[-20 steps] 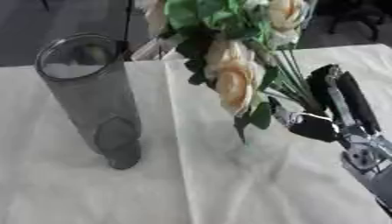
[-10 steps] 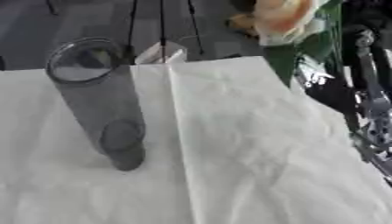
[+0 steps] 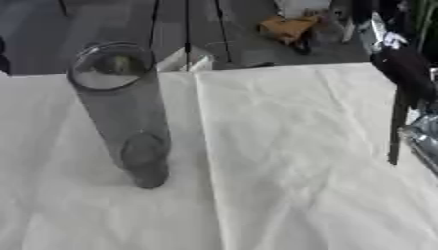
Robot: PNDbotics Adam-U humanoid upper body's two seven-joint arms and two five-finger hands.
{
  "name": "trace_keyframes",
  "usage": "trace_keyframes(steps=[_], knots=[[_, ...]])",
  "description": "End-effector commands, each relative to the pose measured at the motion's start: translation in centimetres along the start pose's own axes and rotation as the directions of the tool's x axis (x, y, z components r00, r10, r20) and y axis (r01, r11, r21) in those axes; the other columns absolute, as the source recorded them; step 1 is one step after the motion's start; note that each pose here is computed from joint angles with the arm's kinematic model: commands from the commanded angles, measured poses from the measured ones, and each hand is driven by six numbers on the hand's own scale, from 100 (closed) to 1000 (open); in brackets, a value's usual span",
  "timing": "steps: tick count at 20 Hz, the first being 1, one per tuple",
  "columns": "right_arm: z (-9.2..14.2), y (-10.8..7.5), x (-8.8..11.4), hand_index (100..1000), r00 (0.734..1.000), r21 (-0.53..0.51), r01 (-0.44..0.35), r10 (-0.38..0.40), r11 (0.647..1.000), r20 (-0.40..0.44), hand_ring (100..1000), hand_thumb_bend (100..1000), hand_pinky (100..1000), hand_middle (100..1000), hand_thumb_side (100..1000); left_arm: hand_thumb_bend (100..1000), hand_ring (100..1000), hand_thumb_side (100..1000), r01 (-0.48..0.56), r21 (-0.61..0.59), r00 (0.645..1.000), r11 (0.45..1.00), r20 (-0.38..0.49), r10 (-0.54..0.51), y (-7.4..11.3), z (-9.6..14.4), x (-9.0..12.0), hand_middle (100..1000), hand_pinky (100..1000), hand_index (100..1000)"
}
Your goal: Arrange flowers into the vase.
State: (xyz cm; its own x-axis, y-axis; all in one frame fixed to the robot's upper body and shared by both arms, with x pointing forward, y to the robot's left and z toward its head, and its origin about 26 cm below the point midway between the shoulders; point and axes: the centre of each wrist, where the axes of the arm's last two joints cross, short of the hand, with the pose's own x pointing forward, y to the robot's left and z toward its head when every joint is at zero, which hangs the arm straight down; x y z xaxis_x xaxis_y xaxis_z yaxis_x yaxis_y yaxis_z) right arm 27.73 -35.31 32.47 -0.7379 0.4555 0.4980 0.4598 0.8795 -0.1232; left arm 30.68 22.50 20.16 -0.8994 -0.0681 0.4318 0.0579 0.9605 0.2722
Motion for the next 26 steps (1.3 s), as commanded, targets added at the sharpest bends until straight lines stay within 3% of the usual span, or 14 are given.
trace_keyframes(steps=[1, 11, 26], knots=[[-1.3, -0.4, 1.7, 100, 0.998, -0.004, 0.027, -0.027, 1.000, 0.048, 100, 454, 100, 100, 450, 100, 584, 995, 0.012, -0.022, 1.000, 1.000, 0.015, -0.011, 0.3, -0.3, 0.5, 788, 559, 905], [-2.8, -0.3, 3.2, 100, 0.988, -0.047, 0.134, -0.130, 0.990, 0.086, 100, 395, 100, 100, 446, 100, 585, 996, 0.004, -0.029, 1.000, 1.000, 0.008, -0.004, 0.2, -0.1, 0.4, 788, 558, 904], [-3.0, 0.3, 3.4, 100, 0.987, 0.016, 0.070, -0.072, 0.997, 0.146, 100, 427, 100, 100, 512, 100, 585, 999, 0.002, -0.043, 1.000, 0.999, 0.006, -0.002, 0.1, -0.3, 0.5, 789, 557, 904]])
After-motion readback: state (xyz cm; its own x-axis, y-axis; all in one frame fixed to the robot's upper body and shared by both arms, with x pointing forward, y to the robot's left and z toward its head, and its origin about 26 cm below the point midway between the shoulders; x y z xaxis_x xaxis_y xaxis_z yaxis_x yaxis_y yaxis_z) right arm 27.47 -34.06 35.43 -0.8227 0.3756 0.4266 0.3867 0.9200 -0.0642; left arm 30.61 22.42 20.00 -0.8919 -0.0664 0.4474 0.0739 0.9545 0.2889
